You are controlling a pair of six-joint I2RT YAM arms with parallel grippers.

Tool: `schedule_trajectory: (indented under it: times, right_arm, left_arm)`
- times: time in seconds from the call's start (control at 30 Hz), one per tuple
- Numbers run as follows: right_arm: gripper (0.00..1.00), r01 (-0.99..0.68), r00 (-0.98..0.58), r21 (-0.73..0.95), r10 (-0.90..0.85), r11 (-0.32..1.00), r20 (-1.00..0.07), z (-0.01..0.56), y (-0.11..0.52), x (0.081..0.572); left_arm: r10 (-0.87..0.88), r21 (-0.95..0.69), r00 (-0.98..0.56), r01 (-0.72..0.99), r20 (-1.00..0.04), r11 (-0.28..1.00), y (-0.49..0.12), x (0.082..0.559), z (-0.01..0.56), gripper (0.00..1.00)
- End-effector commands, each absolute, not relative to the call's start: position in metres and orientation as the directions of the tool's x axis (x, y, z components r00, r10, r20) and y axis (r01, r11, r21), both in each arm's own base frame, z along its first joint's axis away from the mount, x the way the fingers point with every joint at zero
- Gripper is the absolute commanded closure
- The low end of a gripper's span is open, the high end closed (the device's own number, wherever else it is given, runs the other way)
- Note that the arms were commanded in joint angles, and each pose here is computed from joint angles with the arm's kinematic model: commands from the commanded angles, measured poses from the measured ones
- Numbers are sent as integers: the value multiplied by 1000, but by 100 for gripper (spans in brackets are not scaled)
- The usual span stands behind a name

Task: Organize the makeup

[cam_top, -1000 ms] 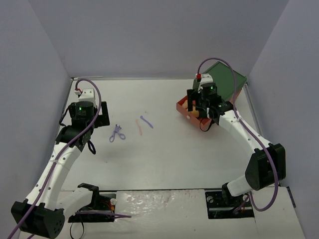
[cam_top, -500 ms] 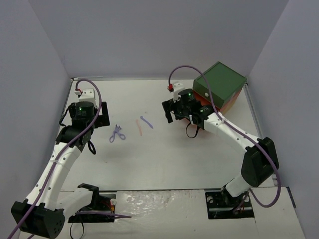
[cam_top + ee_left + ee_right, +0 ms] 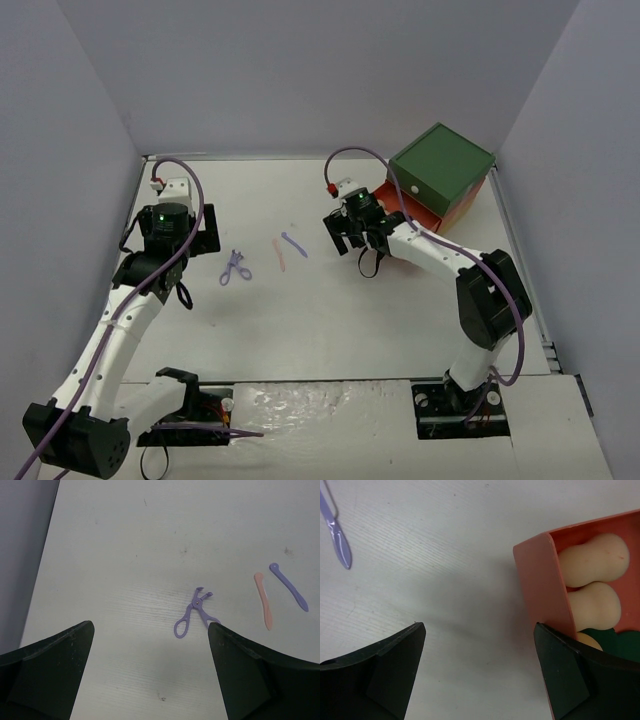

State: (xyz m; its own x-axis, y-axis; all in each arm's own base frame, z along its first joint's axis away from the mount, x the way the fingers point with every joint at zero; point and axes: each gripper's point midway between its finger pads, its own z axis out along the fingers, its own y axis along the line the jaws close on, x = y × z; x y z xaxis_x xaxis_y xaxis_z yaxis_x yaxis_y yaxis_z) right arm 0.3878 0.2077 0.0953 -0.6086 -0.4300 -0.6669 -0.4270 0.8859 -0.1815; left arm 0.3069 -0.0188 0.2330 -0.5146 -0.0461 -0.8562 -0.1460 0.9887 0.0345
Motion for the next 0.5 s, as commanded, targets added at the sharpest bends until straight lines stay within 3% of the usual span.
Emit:
schedule_trajectory:
  times: [0.0,0.47]
  right_arm:
    - [13,-304,-535,-303,-425,903,-730,137,185,419]
    - [11,-185,-565,-363,-401,913,-721,143,134,454]
  left_arm:
    - [-45,32,-454,-162,-890,986,-15,316,252,3]
    - [-38,46,-463,-169,-886,984,-13,317,249,3]
